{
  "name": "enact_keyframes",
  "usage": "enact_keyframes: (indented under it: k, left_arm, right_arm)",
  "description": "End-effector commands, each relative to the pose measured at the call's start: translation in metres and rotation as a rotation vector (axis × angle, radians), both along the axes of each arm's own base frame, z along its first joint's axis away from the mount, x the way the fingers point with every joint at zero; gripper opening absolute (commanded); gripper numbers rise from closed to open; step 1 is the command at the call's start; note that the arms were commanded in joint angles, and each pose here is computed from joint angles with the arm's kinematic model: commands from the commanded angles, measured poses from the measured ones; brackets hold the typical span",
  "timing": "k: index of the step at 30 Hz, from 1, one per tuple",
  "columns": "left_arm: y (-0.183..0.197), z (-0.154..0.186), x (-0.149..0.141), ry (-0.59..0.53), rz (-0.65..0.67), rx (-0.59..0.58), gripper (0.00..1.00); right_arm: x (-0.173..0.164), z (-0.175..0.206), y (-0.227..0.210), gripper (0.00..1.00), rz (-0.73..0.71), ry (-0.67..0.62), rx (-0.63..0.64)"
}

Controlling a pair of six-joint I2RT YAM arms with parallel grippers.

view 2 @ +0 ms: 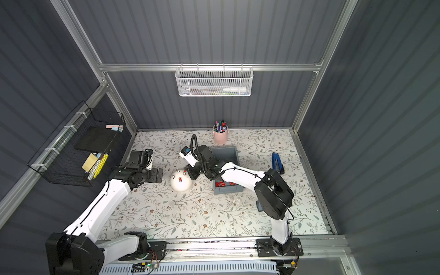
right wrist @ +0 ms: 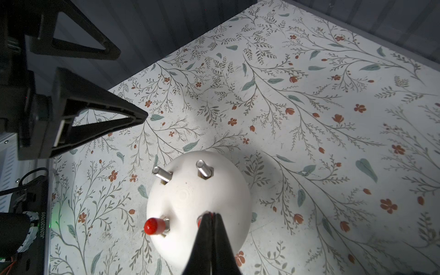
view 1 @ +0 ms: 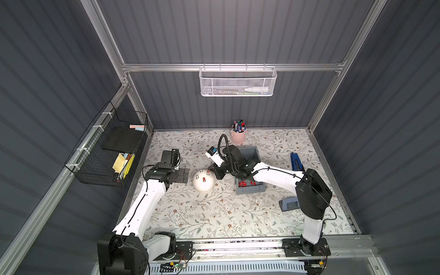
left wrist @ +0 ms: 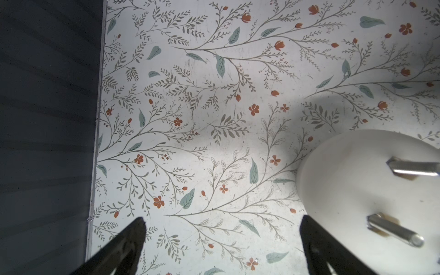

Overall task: Cover the protruding screws with screw protection sleeves
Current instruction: Attach the screw protection sleeve to the screw.

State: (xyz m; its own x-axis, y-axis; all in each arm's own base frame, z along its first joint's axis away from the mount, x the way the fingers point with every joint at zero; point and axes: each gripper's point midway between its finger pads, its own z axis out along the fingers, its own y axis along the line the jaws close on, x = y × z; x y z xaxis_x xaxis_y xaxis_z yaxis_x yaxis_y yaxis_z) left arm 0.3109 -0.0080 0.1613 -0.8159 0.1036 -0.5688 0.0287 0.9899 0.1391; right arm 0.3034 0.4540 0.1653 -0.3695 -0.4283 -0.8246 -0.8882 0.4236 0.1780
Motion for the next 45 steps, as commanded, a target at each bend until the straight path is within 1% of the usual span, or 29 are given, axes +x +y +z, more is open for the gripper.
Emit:
enact_keyframes:
  k: [1,16,17,20,31,38,40,45]
  left_arm:
    - [-0.001,-0.006,-0.003,0.017,0.006,-0.015,0.99]
    - [-0.001,-0.006,-0.003,0.016,0.006,-0.015,1.00]
    - [-0.001,-0.005,-0.003,0.015,0.006,-0.015,0.99]
    - [-0.002,-0.006,-0.003,0.016,0.005,-0.016,1.00]
    - [-0.001,-0.006,-0.003,0.017,0.005,-0.012,0.99]
    - [-0.002,-0.008,-0.003,0.024,0.006,-0.019,1.00]
    - [-0.002,-0.009,-0.003,0.024,0.008,-0.024,0.99]
    - [-0.003,-0.008,-0.003,0.023,0.010,-0.028,0.99]
  right_arm:
    - [-0.001,0.004,0.008,0.00,0.024,-0.018,0.010]
    - [0.000,-0.002,0.008,0.00,0.022,-0.008,0.002]
    - [-0.006,0.000,0.011,0.00,0.054,0.009,0.016]
    - [-0.008,0.001,0.011,0.00,0.065,0.015,0.021]
    - [-0.011,-0.005,0.010,0.00,0.067,0.023,0.008]
    - [-0.008,0.007,0.008,0.00,0.046,-0.012,0.022]
    - [0.000,0.010,0.006,0.00,0.012,-0.046,0.016]
    - [0.006,0.009,0.004,0.00,-0.006,-0.078,-0.005]
